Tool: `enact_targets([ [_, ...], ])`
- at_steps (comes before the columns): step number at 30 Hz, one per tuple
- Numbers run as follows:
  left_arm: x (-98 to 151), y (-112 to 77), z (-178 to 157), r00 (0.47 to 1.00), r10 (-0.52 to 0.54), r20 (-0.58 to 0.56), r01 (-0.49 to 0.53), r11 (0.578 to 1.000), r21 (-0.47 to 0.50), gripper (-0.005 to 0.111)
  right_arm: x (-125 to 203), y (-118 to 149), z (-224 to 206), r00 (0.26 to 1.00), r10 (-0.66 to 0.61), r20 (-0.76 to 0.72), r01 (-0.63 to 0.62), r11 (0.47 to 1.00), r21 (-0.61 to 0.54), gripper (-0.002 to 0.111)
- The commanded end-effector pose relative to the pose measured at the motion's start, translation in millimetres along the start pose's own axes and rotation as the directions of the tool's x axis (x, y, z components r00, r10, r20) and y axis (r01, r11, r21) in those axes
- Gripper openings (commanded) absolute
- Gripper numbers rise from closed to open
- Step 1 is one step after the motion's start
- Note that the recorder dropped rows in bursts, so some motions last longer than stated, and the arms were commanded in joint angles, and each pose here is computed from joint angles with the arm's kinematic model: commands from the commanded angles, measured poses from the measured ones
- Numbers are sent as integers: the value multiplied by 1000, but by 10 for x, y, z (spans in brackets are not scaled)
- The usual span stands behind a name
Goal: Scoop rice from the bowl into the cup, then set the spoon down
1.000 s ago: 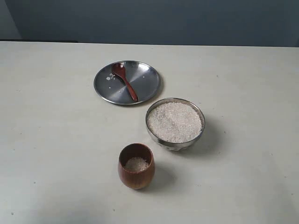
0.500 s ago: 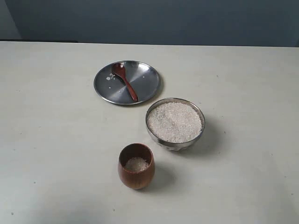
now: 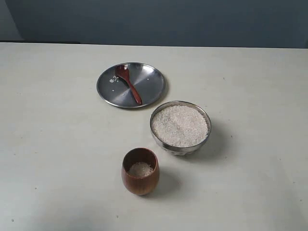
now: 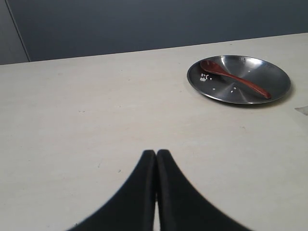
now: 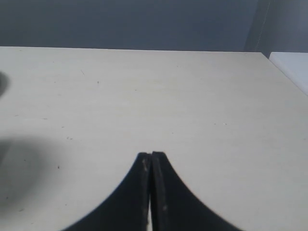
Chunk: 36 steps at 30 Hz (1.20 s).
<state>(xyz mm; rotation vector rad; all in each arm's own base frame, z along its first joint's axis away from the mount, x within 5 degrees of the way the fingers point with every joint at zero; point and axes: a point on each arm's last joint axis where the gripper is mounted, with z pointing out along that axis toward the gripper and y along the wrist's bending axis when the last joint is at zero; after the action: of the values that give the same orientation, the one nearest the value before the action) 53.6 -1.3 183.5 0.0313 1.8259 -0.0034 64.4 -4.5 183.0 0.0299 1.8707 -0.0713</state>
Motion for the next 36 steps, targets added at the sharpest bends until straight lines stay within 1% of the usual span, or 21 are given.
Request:
enact_targets([
  [1, 4, 1, 2, 1000, -3, 9, 3, 1000, -2, 0, -31, -6, -46, 997, -12, 72, 11, 1000, 10, 0],
  [6, 4, 1, 2, 1000, -3, 9, 3, 1000, -2, 0, -62, -7, -114, 988, -13, 155, 11, 1000, 14, 0],
  [27, 4, 1, 2, 1000, -3, 9, 3, 1000, -2, 0, -62, -5, -114, 988, -5, 156, 4, 1000, 11, 0],
  [30, 4, 1, 2, 1000, -3, 9, 3, 1000, -2, 0, -31, -5, -110, 993, -5, 121, 4, 1000, 10, 0],
  [32, 4, 1, 2, 1000, -3, 9, 3, 1000, -2, 0, 20, -4, -105, 998, -4, 65, 4, 1000, 9, 0],
  [36, 4, 1, 2, 1000, -3, 9, 3, 1000, -2, 0, 24, -4, -105, 998, -8, 61, 8, 1000, 10, 0],
])
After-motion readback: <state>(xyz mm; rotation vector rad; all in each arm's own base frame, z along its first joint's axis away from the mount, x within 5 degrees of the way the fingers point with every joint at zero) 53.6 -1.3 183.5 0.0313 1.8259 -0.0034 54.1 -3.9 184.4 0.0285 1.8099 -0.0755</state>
